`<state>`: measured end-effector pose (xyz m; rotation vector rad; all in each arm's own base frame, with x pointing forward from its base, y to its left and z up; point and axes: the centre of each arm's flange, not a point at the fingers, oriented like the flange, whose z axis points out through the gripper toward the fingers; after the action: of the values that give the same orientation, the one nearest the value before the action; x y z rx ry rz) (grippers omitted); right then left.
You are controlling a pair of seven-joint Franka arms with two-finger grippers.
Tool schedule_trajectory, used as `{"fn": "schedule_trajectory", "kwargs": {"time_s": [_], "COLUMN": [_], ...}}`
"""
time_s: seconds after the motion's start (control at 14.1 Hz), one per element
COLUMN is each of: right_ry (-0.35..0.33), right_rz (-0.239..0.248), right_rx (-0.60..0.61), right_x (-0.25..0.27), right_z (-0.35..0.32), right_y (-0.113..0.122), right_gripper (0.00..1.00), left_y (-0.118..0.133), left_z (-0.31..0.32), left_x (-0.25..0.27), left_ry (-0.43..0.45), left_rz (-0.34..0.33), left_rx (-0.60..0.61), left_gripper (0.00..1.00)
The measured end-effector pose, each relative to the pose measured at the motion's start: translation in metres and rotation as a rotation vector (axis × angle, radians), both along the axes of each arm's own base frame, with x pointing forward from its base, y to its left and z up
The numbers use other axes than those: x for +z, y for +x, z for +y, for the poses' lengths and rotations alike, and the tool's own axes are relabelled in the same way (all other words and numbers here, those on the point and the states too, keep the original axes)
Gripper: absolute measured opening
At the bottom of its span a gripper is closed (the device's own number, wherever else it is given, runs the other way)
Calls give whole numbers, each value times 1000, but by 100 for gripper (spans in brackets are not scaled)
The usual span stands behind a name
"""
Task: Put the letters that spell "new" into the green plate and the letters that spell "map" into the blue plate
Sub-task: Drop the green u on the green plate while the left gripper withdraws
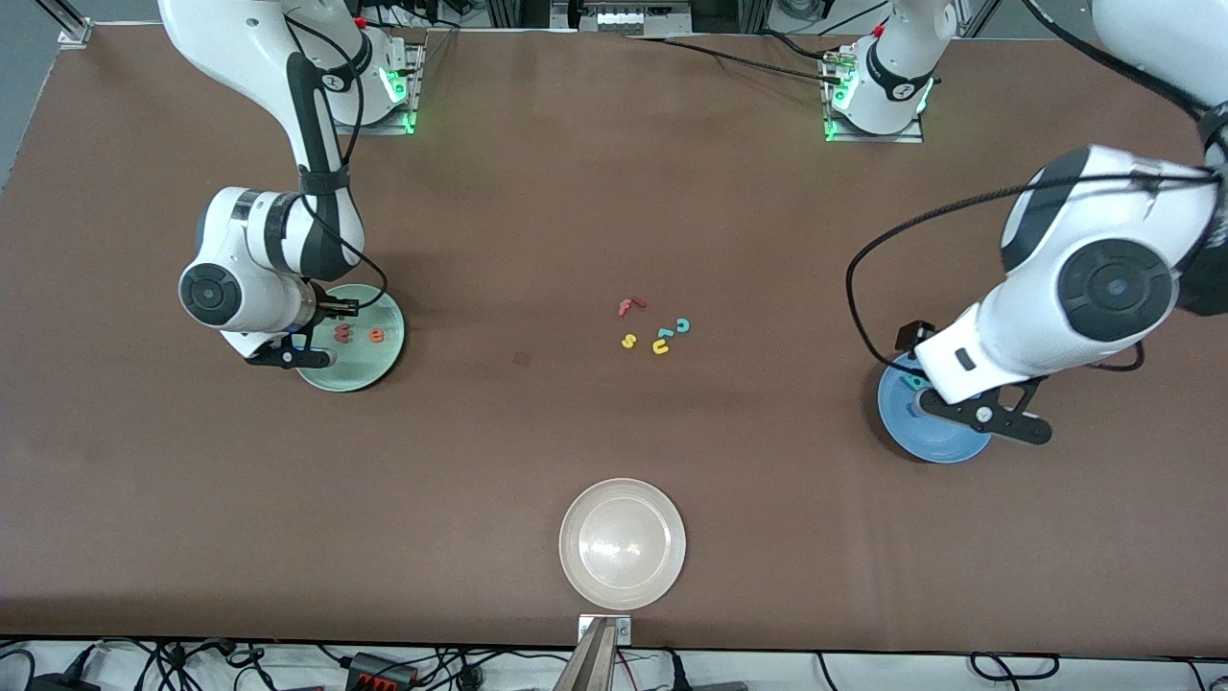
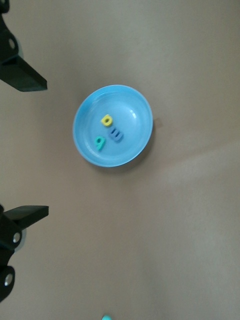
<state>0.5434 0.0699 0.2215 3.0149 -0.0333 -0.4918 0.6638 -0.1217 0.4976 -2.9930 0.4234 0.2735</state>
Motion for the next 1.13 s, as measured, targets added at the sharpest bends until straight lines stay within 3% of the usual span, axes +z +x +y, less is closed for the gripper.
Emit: {"fn": "schedule_trajectory", "kwargs": {"time_s": [0.28,0.42,0.64,0.92,1.13], "right_ry": [-21,-26,-15,17,20], "right_rz": [12,14,-4,-10,-59], "right_rx": [19,21,22,-23,-95], "right_x": [-16,-19,-9,44,113], "right_z": [7,7,10,17,10], "right_y": [-3,-3,3,27,58], "right_gripper": [26,30,61,99,100], "left_y": [-13,-25,-60,-106,-108], "left_z": [49,73,80,76,87], "left_x": [48,62,75,91,85], "left_ry": [-143,-160,-129,-110,-125], "left_rz": [15,-31,-129,-172,-158], "left_rx": [127,101,84,76,75], "left_gripper": [100,100,100,100,100]}}
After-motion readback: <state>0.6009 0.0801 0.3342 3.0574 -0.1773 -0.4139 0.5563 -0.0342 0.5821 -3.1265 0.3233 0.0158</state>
